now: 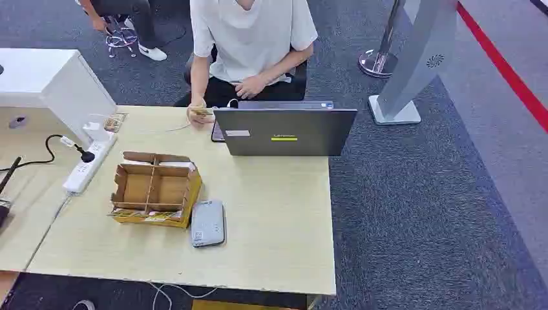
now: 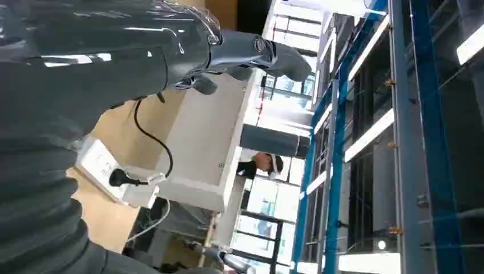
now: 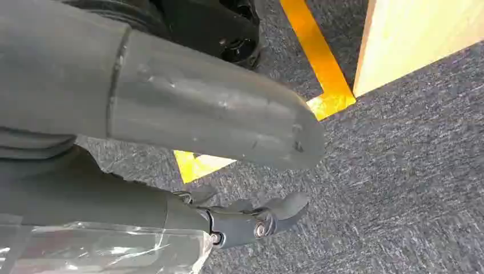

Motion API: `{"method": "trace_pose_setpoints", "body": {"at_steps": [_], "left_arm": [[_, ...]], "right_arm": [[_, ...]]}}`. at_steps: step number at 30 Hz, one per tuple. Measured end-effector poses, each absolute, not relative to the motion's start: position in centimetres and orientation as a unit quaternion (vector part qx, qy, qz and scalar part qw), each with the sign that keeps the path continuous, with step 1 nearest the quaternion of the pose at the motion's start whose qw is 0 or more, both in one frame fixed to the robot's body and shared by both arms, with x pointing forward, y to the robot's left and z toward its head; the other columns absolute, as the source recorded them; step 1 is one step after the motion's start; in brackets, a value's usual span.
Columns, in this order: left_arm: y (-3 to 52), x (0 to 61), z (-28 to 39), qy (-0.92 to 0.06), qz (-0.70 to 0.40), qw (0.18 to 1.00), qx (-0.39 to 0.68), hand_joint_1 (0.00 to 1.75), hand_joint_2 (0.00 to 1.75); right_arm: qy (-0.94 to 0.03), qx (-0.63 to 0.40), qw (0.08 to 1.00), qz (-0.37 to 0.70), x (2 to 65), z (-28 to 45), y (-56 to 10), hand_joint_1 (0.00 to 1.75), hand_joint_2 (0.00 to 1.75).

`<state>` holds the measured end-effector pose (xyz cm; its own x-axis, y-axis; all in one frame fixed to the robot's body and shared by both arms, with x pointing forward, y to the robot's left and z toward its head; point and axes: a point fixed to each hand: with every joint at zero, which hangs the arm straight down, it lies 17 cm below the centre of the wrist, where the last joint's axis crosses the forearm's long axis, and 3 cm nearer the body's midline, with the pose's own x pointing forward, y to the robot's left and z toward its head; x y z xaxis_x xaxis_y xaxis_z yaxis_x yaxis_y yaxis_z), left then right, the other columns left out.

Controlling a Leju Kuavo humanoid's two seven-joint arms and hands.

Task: Pass the card to the sensor for recognition and then transmit it.

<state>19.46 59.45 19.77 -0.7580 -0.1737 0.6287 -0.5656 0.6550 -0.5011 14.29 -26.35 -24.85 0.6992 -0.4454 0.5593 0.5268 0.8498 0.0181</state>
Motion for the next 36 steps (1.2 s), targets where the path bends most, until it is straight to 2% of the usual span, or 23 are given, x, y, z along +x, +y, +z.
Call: {"method": "trace_pose_setpoints", "body": {"at_steps": [20, 36], "left_arm": [[51.6, 38.1, 25.2, -0.842, 0.106, 0.462, 0.257, 0.0, 1.75], [44.4, 47.9, 27.4, -0.768, -0.109, 0.523, 0.353, 0.0, 1.75]], "right_arm": [[-0.272, -0.053, 0.936, -0.218, 14.5, -25.1, -24.6, 0.0, 0.0], [-0.261, -0.042, 0.948, -0.177, 14.4, -25.3, -23.4, 0.0, 0.0]]}}
